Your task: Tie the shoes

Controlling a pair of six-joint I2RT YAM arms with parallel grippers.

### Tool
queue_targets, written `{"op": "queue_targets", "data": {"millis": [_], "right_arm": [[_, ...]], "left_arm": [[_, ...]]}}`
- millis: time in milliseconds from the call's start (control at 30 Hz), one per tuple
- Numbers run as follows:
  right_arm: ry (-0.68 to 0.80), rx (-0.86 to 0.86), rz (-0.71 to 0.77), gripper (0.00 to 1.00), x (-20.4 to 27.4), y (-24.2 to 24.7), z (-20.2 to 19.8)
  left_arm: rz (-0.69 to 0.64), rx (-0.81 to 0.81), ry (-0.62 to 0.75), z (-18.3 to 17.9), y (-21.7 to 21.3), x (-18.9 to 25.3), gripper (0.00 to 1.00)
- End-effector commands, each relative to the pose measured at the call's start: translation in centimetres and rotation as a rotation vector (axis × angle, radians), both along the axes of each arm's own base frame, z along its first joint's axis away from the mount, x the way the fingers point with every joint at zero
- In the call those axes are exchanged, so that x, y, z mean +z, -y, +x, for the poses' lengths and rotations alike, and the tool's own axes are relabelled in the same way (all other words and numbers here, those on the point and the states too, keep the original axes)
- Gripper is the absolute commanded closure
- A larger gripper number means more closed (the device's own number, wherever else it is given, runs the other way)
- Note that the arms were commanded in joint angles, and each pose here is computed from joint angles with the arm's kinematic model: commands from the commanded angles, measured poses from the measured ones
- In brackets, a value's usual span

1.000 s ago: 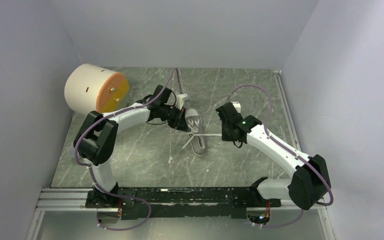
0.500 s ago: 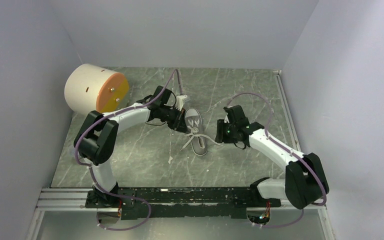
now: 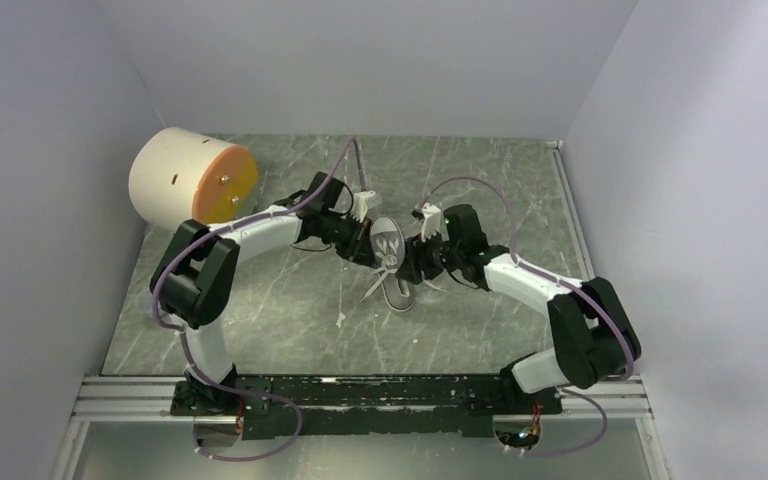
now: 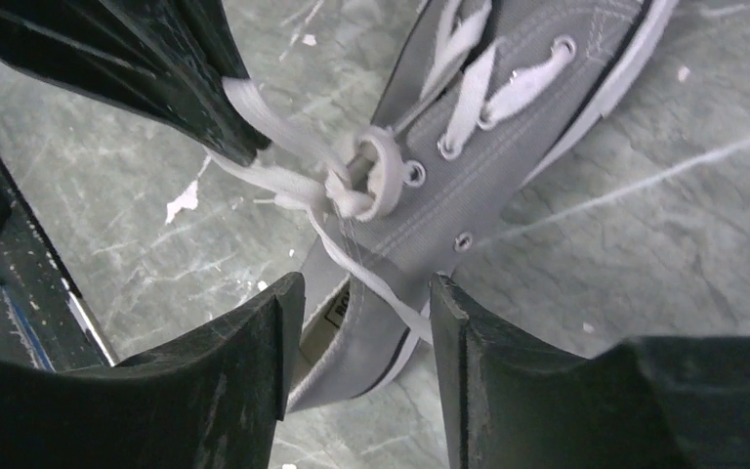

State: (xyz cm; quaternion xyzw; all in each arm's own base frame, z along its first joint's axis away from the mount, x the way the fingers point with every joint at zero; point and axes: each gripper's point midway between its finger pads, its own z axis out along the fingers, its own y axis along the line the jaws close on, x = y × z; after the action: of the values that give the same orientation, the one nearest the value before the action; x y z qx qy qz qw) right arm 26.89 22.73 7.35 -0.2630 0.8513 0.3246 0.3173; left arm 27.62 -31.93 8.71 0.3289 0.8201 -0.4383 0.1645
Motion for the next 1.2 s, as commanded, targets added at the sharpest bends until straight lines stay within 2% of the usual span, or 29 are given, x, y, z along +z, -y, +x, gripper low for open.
{"op": "queue_targets", "data": {"millis": [0, 133, 467, 700, 867, 1167], "right_arm": [[0.086, 0.099, 0.045, 0.49, 1.7, -1.7, 1.2], [0.08, 0.107, 0.056, 0.61, 1.4, -1.7, 0.7], [0.068, 0.061, 0.053, 1.0, 1.8, -1.2, 0.6], [0.064, -0.037, 0.054, 1.0, 2.8, -0.6, 1.2], [0.01, -0.075, 0.112, 1.0, 3.5, -1.2, 1.2], [-0.033, -0.145, 0.109, 1.0, 3.0, -0.8, 1.2]], "left_arm": [[-0.029, -0.019, -0.016, 0.0, 0.5, 0.7, 0.95], [-0.031, -0.02, -0.016, -0.1, 0.5, 0.8, 0.95], [-0.017, -0.025, -0.032, -0.8, 0.0, 0.5, 0.95], [0.008, -0.032, -0.042, -1.8, -0.6, 0.2, 0.95], [0.115, -0.106, 0.014, -3.2, -0.5, -1.4, 0.94], [0.139, -0.143, -0.009, -4.0, -0.4, -2.6, 0.94]]}}
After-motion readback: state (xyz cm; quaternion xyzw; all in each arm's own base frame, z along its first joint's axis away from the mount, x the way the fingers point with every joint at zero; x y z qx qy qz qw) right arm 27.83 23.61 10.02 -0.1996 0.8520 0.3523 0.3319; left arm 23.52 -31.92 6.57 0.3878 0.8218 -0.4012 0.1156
